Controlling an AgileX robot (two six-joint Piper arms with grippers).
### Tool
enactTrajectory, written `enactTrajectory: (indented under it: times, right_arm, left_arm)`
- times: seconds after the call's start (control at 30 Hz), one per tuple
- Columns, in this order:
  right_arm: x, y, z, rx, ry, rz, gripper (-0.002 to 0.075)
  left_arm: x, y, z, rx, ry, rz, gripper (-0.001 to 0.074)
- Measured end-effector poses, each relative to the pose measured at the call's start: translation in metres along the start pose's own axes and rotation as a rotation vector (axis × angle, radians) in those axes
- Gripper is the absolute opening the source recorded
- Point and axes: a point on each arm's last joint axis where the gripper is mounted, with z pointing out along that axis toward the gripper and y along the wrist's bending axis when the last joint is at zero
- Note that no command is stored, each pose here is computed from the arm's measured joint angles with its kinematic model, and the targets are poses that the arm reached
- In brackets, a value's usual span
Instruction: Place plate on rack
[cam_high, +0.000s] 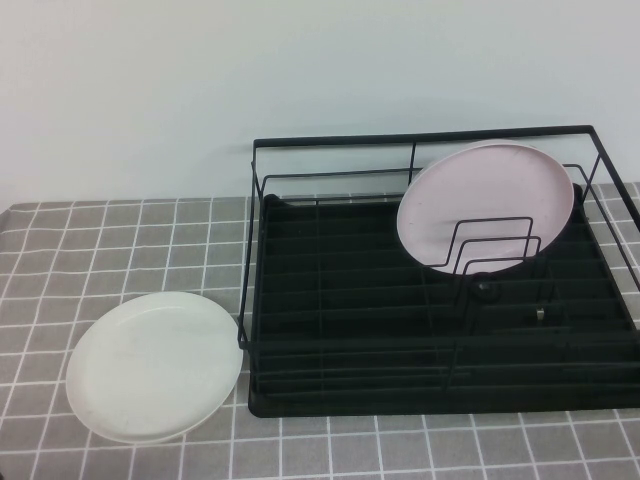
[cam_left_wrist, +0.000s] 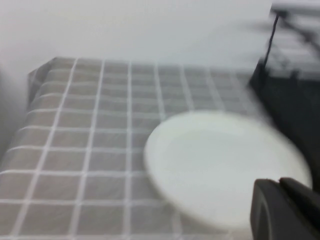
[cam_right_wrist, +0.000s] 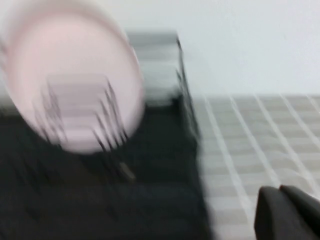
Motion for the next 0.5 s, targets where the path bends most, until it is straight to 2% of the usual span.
enactTrajectory:
  times: [0.2, 0.3, 0.5]
  right_arm:
    - [-0.022, 0.000, -0.003, -0.059, -0.238, 0.527, -0.0003]
    - [-0.026, -0.002, -0.004, -0.056, -0.285, 0.545, -0.0003]
    - [-0.030, -0.003, -0.005, -0.053, -0.336, 0.532, -0.0003]
  left_arm:
    - [-0.012, -0.001, -0.001, 0.033, -0.129, -0.328, 0.0000]
    - [-0.015, 0.000, -0.001, 0.049, -0.165, -0.532, 0.0000]
    - [-0.015, -0.003, -0.001, 0.096, -0.145, -0.797, 0.0000]
